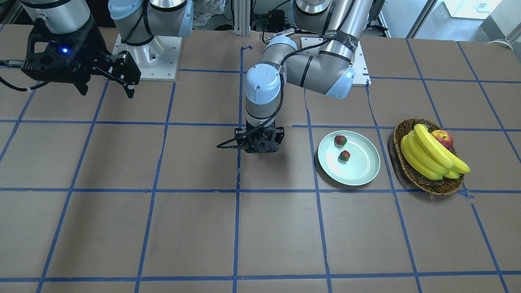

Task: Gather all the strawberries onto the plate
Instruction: 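Reach the left gripper to the last strawberry and grasp it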

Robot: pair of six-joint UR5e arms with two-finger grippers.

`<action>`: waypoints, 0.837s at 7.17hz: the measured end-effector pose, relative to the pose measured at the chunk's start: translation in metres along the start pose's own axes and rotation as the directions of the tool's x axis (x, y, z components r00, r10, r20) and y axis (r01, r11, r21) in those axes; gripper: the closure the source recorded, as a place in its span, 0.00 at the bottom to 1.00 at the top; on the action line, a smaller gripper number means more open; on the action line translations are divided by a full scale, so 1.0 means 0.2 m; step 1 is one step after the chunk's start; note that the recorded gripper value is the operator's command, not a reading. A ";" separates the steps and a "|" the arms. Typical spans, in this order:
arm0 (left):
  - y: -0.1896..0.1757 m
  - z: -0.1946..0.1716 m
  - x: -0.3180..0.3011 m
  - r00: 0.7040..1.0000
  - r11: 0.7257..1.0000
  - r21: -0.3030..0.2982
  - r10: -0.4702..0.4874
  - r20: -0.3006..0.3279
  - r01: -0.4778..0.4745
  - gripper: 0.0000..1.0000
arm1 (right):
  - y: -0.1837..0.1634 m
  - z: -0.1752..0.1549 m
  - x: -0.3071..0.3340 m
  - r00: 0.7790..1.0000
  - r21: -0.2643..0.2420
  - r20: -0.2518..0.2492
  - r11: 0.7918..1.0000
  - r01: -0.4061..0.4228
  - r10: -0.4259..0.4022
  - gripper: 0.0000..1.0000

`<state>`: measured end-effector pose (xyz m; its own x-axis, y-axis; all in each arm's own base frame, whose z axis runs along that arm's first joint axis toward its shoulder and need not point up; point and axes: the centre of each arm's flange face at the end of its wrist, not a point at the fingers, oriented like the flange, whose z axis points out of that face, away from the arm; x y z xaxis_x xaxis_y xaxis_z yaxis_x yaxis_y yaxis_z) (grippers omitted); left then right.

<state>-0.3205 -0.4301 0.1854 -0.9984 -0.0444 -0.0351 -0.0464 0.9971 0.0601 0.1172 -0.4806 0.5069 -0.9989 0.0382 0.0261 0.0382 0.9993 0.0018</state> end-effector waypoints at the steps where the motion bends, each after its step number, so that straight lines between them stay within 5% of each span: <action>1: 0.01 0.03 0.00 1.000 1.000 -0.014 -0.001 0.002 0.001 0.46 | 0.00 0.00 0.00 1.000 -0.001 -0.001 1.000 0.000 0.000 0.00; 4: 0.02 0.07 0.00 1.000 0.999 -0.035 -0.005 0.003 0.005 0.76 | 0.00 0.00 0.00 1.000 0.001 -0.001 1.000 -0.001 0.001 0.00; 6: 0.02 0.04 0.00 1.000 1.000 -0.027 -0.002 -0.001 0.002 0.78 | 0.00 0.00 0.00 1.000 0.001 -0.002 1.000 -0.001 0.001 0.00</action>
<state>-0.3210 -0.4252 0.1771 -0.9983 -0.0462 -0.0342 -0.0490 0.9950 0.0873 0.1168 -0.4807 0.5073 -0.9989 0.0387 0.0279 0.0388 0.9992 0.0007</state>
